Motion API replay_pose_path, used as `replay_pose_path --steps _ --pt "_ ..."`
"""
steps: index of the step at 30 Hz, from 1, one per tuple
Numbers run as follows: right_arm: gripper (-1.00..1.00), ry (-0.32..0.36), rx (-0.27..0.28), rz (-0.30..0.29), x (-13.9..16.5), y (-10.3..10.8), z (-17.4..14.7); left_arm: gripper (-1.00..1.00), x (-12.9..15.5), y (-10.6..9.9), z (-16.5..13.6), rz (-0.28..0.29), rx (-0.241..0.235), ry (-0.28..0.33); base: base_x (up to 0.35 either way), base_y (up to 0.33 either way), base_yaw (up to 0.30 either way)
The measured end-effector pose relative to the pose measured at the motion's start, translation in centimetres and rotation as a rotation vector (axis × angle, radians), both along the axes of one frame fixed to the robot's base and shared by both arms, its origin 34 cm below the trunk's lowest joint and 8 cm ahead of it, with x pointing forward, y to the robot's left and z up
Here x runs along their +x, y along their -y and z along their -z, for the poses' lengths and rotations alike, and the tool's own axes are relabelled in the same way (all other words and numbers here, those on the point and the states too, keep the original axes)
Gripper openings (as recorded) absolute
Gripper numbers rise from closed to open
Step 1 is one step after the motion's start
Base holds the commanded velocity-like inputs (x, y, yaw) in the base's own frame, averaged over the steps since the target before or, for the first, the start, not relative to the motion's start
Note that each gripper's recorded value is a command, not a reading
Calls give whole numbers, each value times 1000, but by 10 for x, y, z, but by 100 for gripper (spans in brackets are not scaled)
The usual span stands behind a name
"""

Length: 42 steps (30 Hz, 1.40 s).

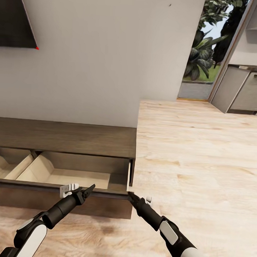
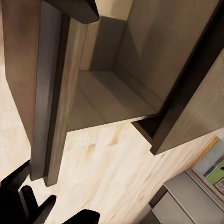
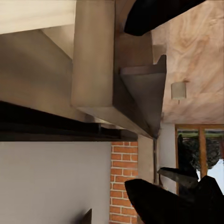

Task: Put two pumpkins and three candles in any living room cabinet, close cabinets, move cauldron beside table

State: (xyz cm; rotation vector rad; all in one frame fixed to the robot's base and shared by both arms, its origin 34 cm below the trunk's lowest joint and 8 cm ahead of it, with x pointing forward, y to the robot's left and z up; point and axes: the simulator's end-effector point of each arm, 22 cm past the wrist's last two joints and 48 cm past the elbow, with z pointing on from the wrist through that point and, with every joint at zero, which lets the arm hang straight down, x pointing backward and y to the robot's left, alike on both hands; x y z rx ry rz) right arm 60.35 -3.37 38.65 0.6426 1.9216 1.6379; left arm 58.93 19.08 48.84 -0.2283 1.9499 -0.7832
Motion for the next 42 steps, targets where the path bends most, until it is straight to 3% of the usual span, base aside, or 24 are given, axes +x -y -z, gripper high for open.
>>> replay_pose_path --steps 10,42 --pt "100 -1 1 2 0 1 0 100 0 0 0 -1 0 0 -13 0 0" --pt "100 6 -1 5 1 1 -1 100 0 -1 2 -4 4 -4 -182 0 0"
